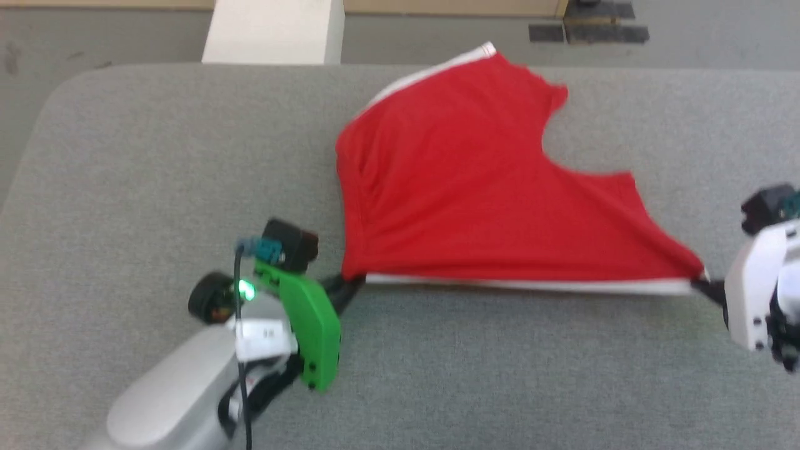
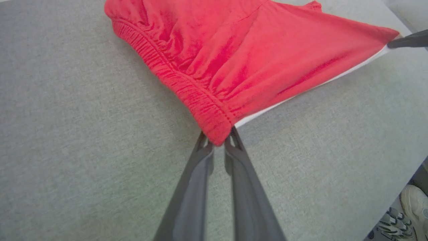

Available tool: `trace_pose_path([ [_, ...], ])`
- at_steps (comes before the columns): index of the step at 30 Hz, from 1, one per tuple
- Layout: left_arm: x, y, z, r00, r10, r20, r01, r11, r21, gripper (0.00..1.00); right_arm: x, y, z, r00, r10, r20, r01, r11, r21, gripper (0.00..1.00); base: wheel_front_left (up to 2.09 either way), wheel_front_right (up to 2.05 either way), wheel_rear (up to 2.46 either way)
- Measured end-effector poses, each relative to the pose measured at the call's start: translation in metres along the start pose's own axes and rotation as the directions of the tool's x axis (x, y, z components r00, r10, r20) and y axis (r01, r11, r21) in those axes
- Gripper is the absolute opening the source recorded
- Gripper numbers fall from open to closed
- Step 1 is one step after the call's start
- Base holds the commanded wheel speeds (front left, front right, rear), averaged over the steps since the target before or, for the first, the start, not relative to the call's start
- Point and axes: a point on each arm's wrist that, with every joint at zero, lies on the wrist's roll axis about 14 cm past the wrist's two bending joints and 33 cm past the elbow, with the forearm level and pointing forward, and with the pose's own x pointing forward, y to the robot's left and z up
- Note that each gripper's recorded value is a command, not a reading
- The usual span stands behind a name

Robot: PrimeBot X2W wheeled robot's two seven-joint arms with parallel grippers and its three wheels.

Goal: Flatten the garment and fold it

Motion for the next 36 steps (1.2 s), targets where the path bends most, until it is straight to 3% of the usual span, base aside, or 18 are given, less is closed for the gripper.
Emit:
trace_pose_path([
  [12,-0.052,-0.058,-0.059,0.987,-0.089,-0.13,0.084,0.995,-0.047,0.0,-0.057,0.005,-0.071,0.988,0.013,-0.152,-0.006,0.999,0.048,0.0,0.0,0.0,0.0],
  [16,-0.054,-0.064,-0.065,0.985,-0.1,-0.14,0.092,0.994,-0.064,0.0,-0.065,0.007,-0.066,0.993,0.009,-0.116,-0.003,0.999,0.051,0.0,0.0,0.0,0.0],
  [23,-0.043,-0.048,-0.037,0.997,-0.056,-0.059,0.053,0.997,-0.056,0.0,-0.062,0.016,-0.016,0.999,0.032,0.039,-0.034,0.999,0.042,0.0,0.0,0.0,0.0],
  [29,-0.023,-0.029,0.004,0.999,-0.012,0.048,0.015,0.998,-0.058,0.0,-0.046,0.029,0.057,0.978,0.076,0.194,-0.082,0.996,0.022,0.0,0.0,0.0,0.0],
  [36,0.0,-0.012,0.021,0.997,0.011,0.078,-0.004,0.996,-0.086,0.0,-0.005,0.039,0.13,0.967,0.082,0.243,-0.074,0.996,-0.039,0.0,0.0,0.0,0.0],
])
